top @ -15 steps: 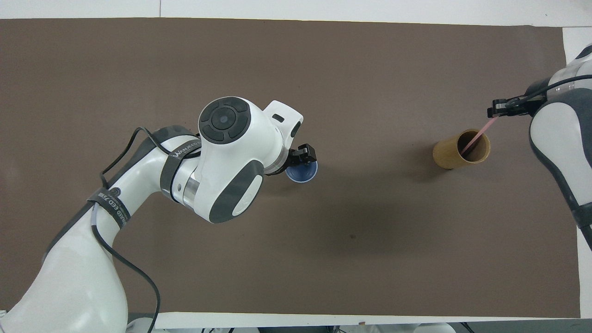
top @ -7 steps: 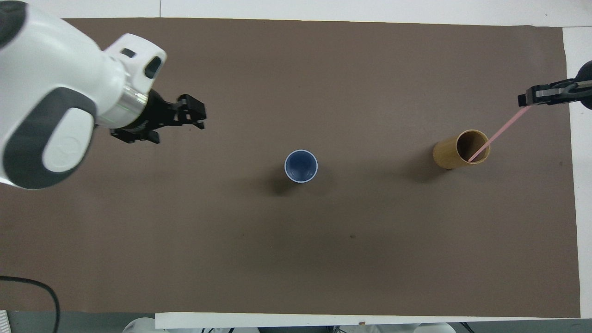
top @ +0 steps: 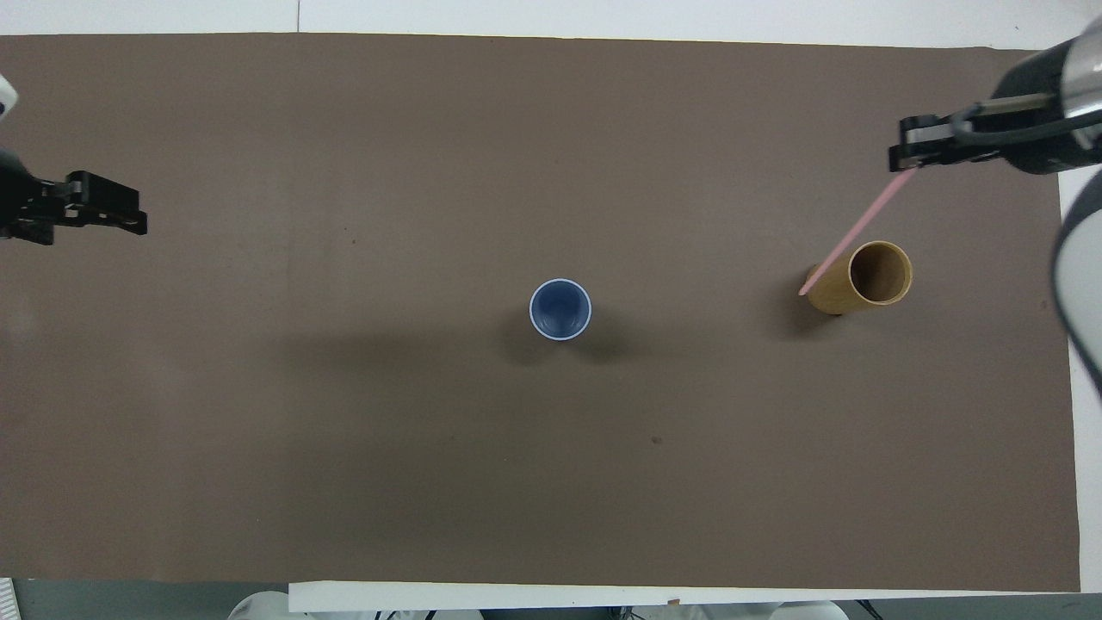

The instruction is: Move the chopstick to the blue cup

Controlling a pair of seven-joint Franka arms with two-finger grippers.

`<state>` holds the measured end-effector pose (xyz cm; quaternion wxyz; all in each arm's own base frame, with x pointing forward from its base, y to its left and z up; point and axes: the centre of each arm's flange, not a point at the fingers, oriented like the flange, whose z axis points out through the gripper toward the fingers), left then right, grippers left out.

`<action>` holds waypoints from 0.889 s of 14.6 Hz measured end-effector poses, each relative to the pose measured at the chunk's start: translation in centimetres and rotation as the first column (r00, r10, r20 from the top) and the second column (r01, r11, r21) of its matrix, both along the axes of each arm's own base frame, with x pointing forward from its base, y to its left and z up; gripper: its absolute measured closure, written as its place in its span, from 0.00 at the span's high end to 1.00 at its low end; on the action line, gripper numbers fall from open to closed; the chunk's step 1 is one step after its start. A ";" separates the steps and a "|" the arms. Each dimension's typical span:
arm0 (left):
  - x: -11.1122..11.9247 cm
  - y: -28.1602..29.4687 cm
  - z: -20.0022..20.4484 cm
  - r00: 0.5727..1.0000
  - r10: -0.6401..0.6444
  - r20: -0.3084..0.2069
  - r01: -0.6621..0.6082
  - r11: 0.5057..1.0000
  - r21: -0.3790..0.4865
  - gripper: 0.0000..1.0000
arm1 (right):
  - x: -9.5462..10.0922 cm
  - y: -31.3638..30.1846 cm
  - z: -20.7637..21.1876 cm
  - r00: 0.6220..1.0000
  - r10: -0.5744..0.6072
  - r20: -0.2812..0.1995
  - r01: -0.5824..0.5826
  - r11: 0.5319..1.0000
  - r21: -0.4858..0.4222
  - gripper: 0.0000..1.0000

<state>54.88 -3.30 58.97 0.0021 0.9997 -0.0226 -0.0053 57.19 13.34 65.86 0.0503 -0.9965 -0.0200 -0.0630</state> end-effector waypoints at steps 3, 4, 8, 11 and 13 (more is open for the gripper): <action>0.0 4.0 0.3 0.999 -0.043 0.007 0.043 0.999 0.009 1.00 | -2.5 10.7 -1.0 0.998 -0.070 -0.004 0.070 0.998 -0.010 0.10; 0.0 4.2 0.3 0.999 -0.048 0.006 0.048 0.999 0.016 1.00 | -3.2 13.5 -1.7 0.997 -0.082 0.002 0.082 0.996 -0.019 0.10; 0.0 3.7 0.3 0.998 -0.061 0.006 0.061 0.998 0.027 1.00 | -4.6 21.8 -6.6 0.994 -0.106 0.015 0.107 0.993 -0.042 0.10; 0.0 3.7 0.2 0.998 -0.062 0.004 0.062 0.998 0.027 1.00 | -4.0 22.8 -9.1 0.994 -0.105 0.034 0.107 0.993 -0.042 0.10; 0.0 3.7 0.2 0.998 -0.061 0.004 0.061 0.998 0.027 1.00 | -3.4 22.3 -9.4 0.992 -0.111 0.053 0.113 0.992 -0.050 0.10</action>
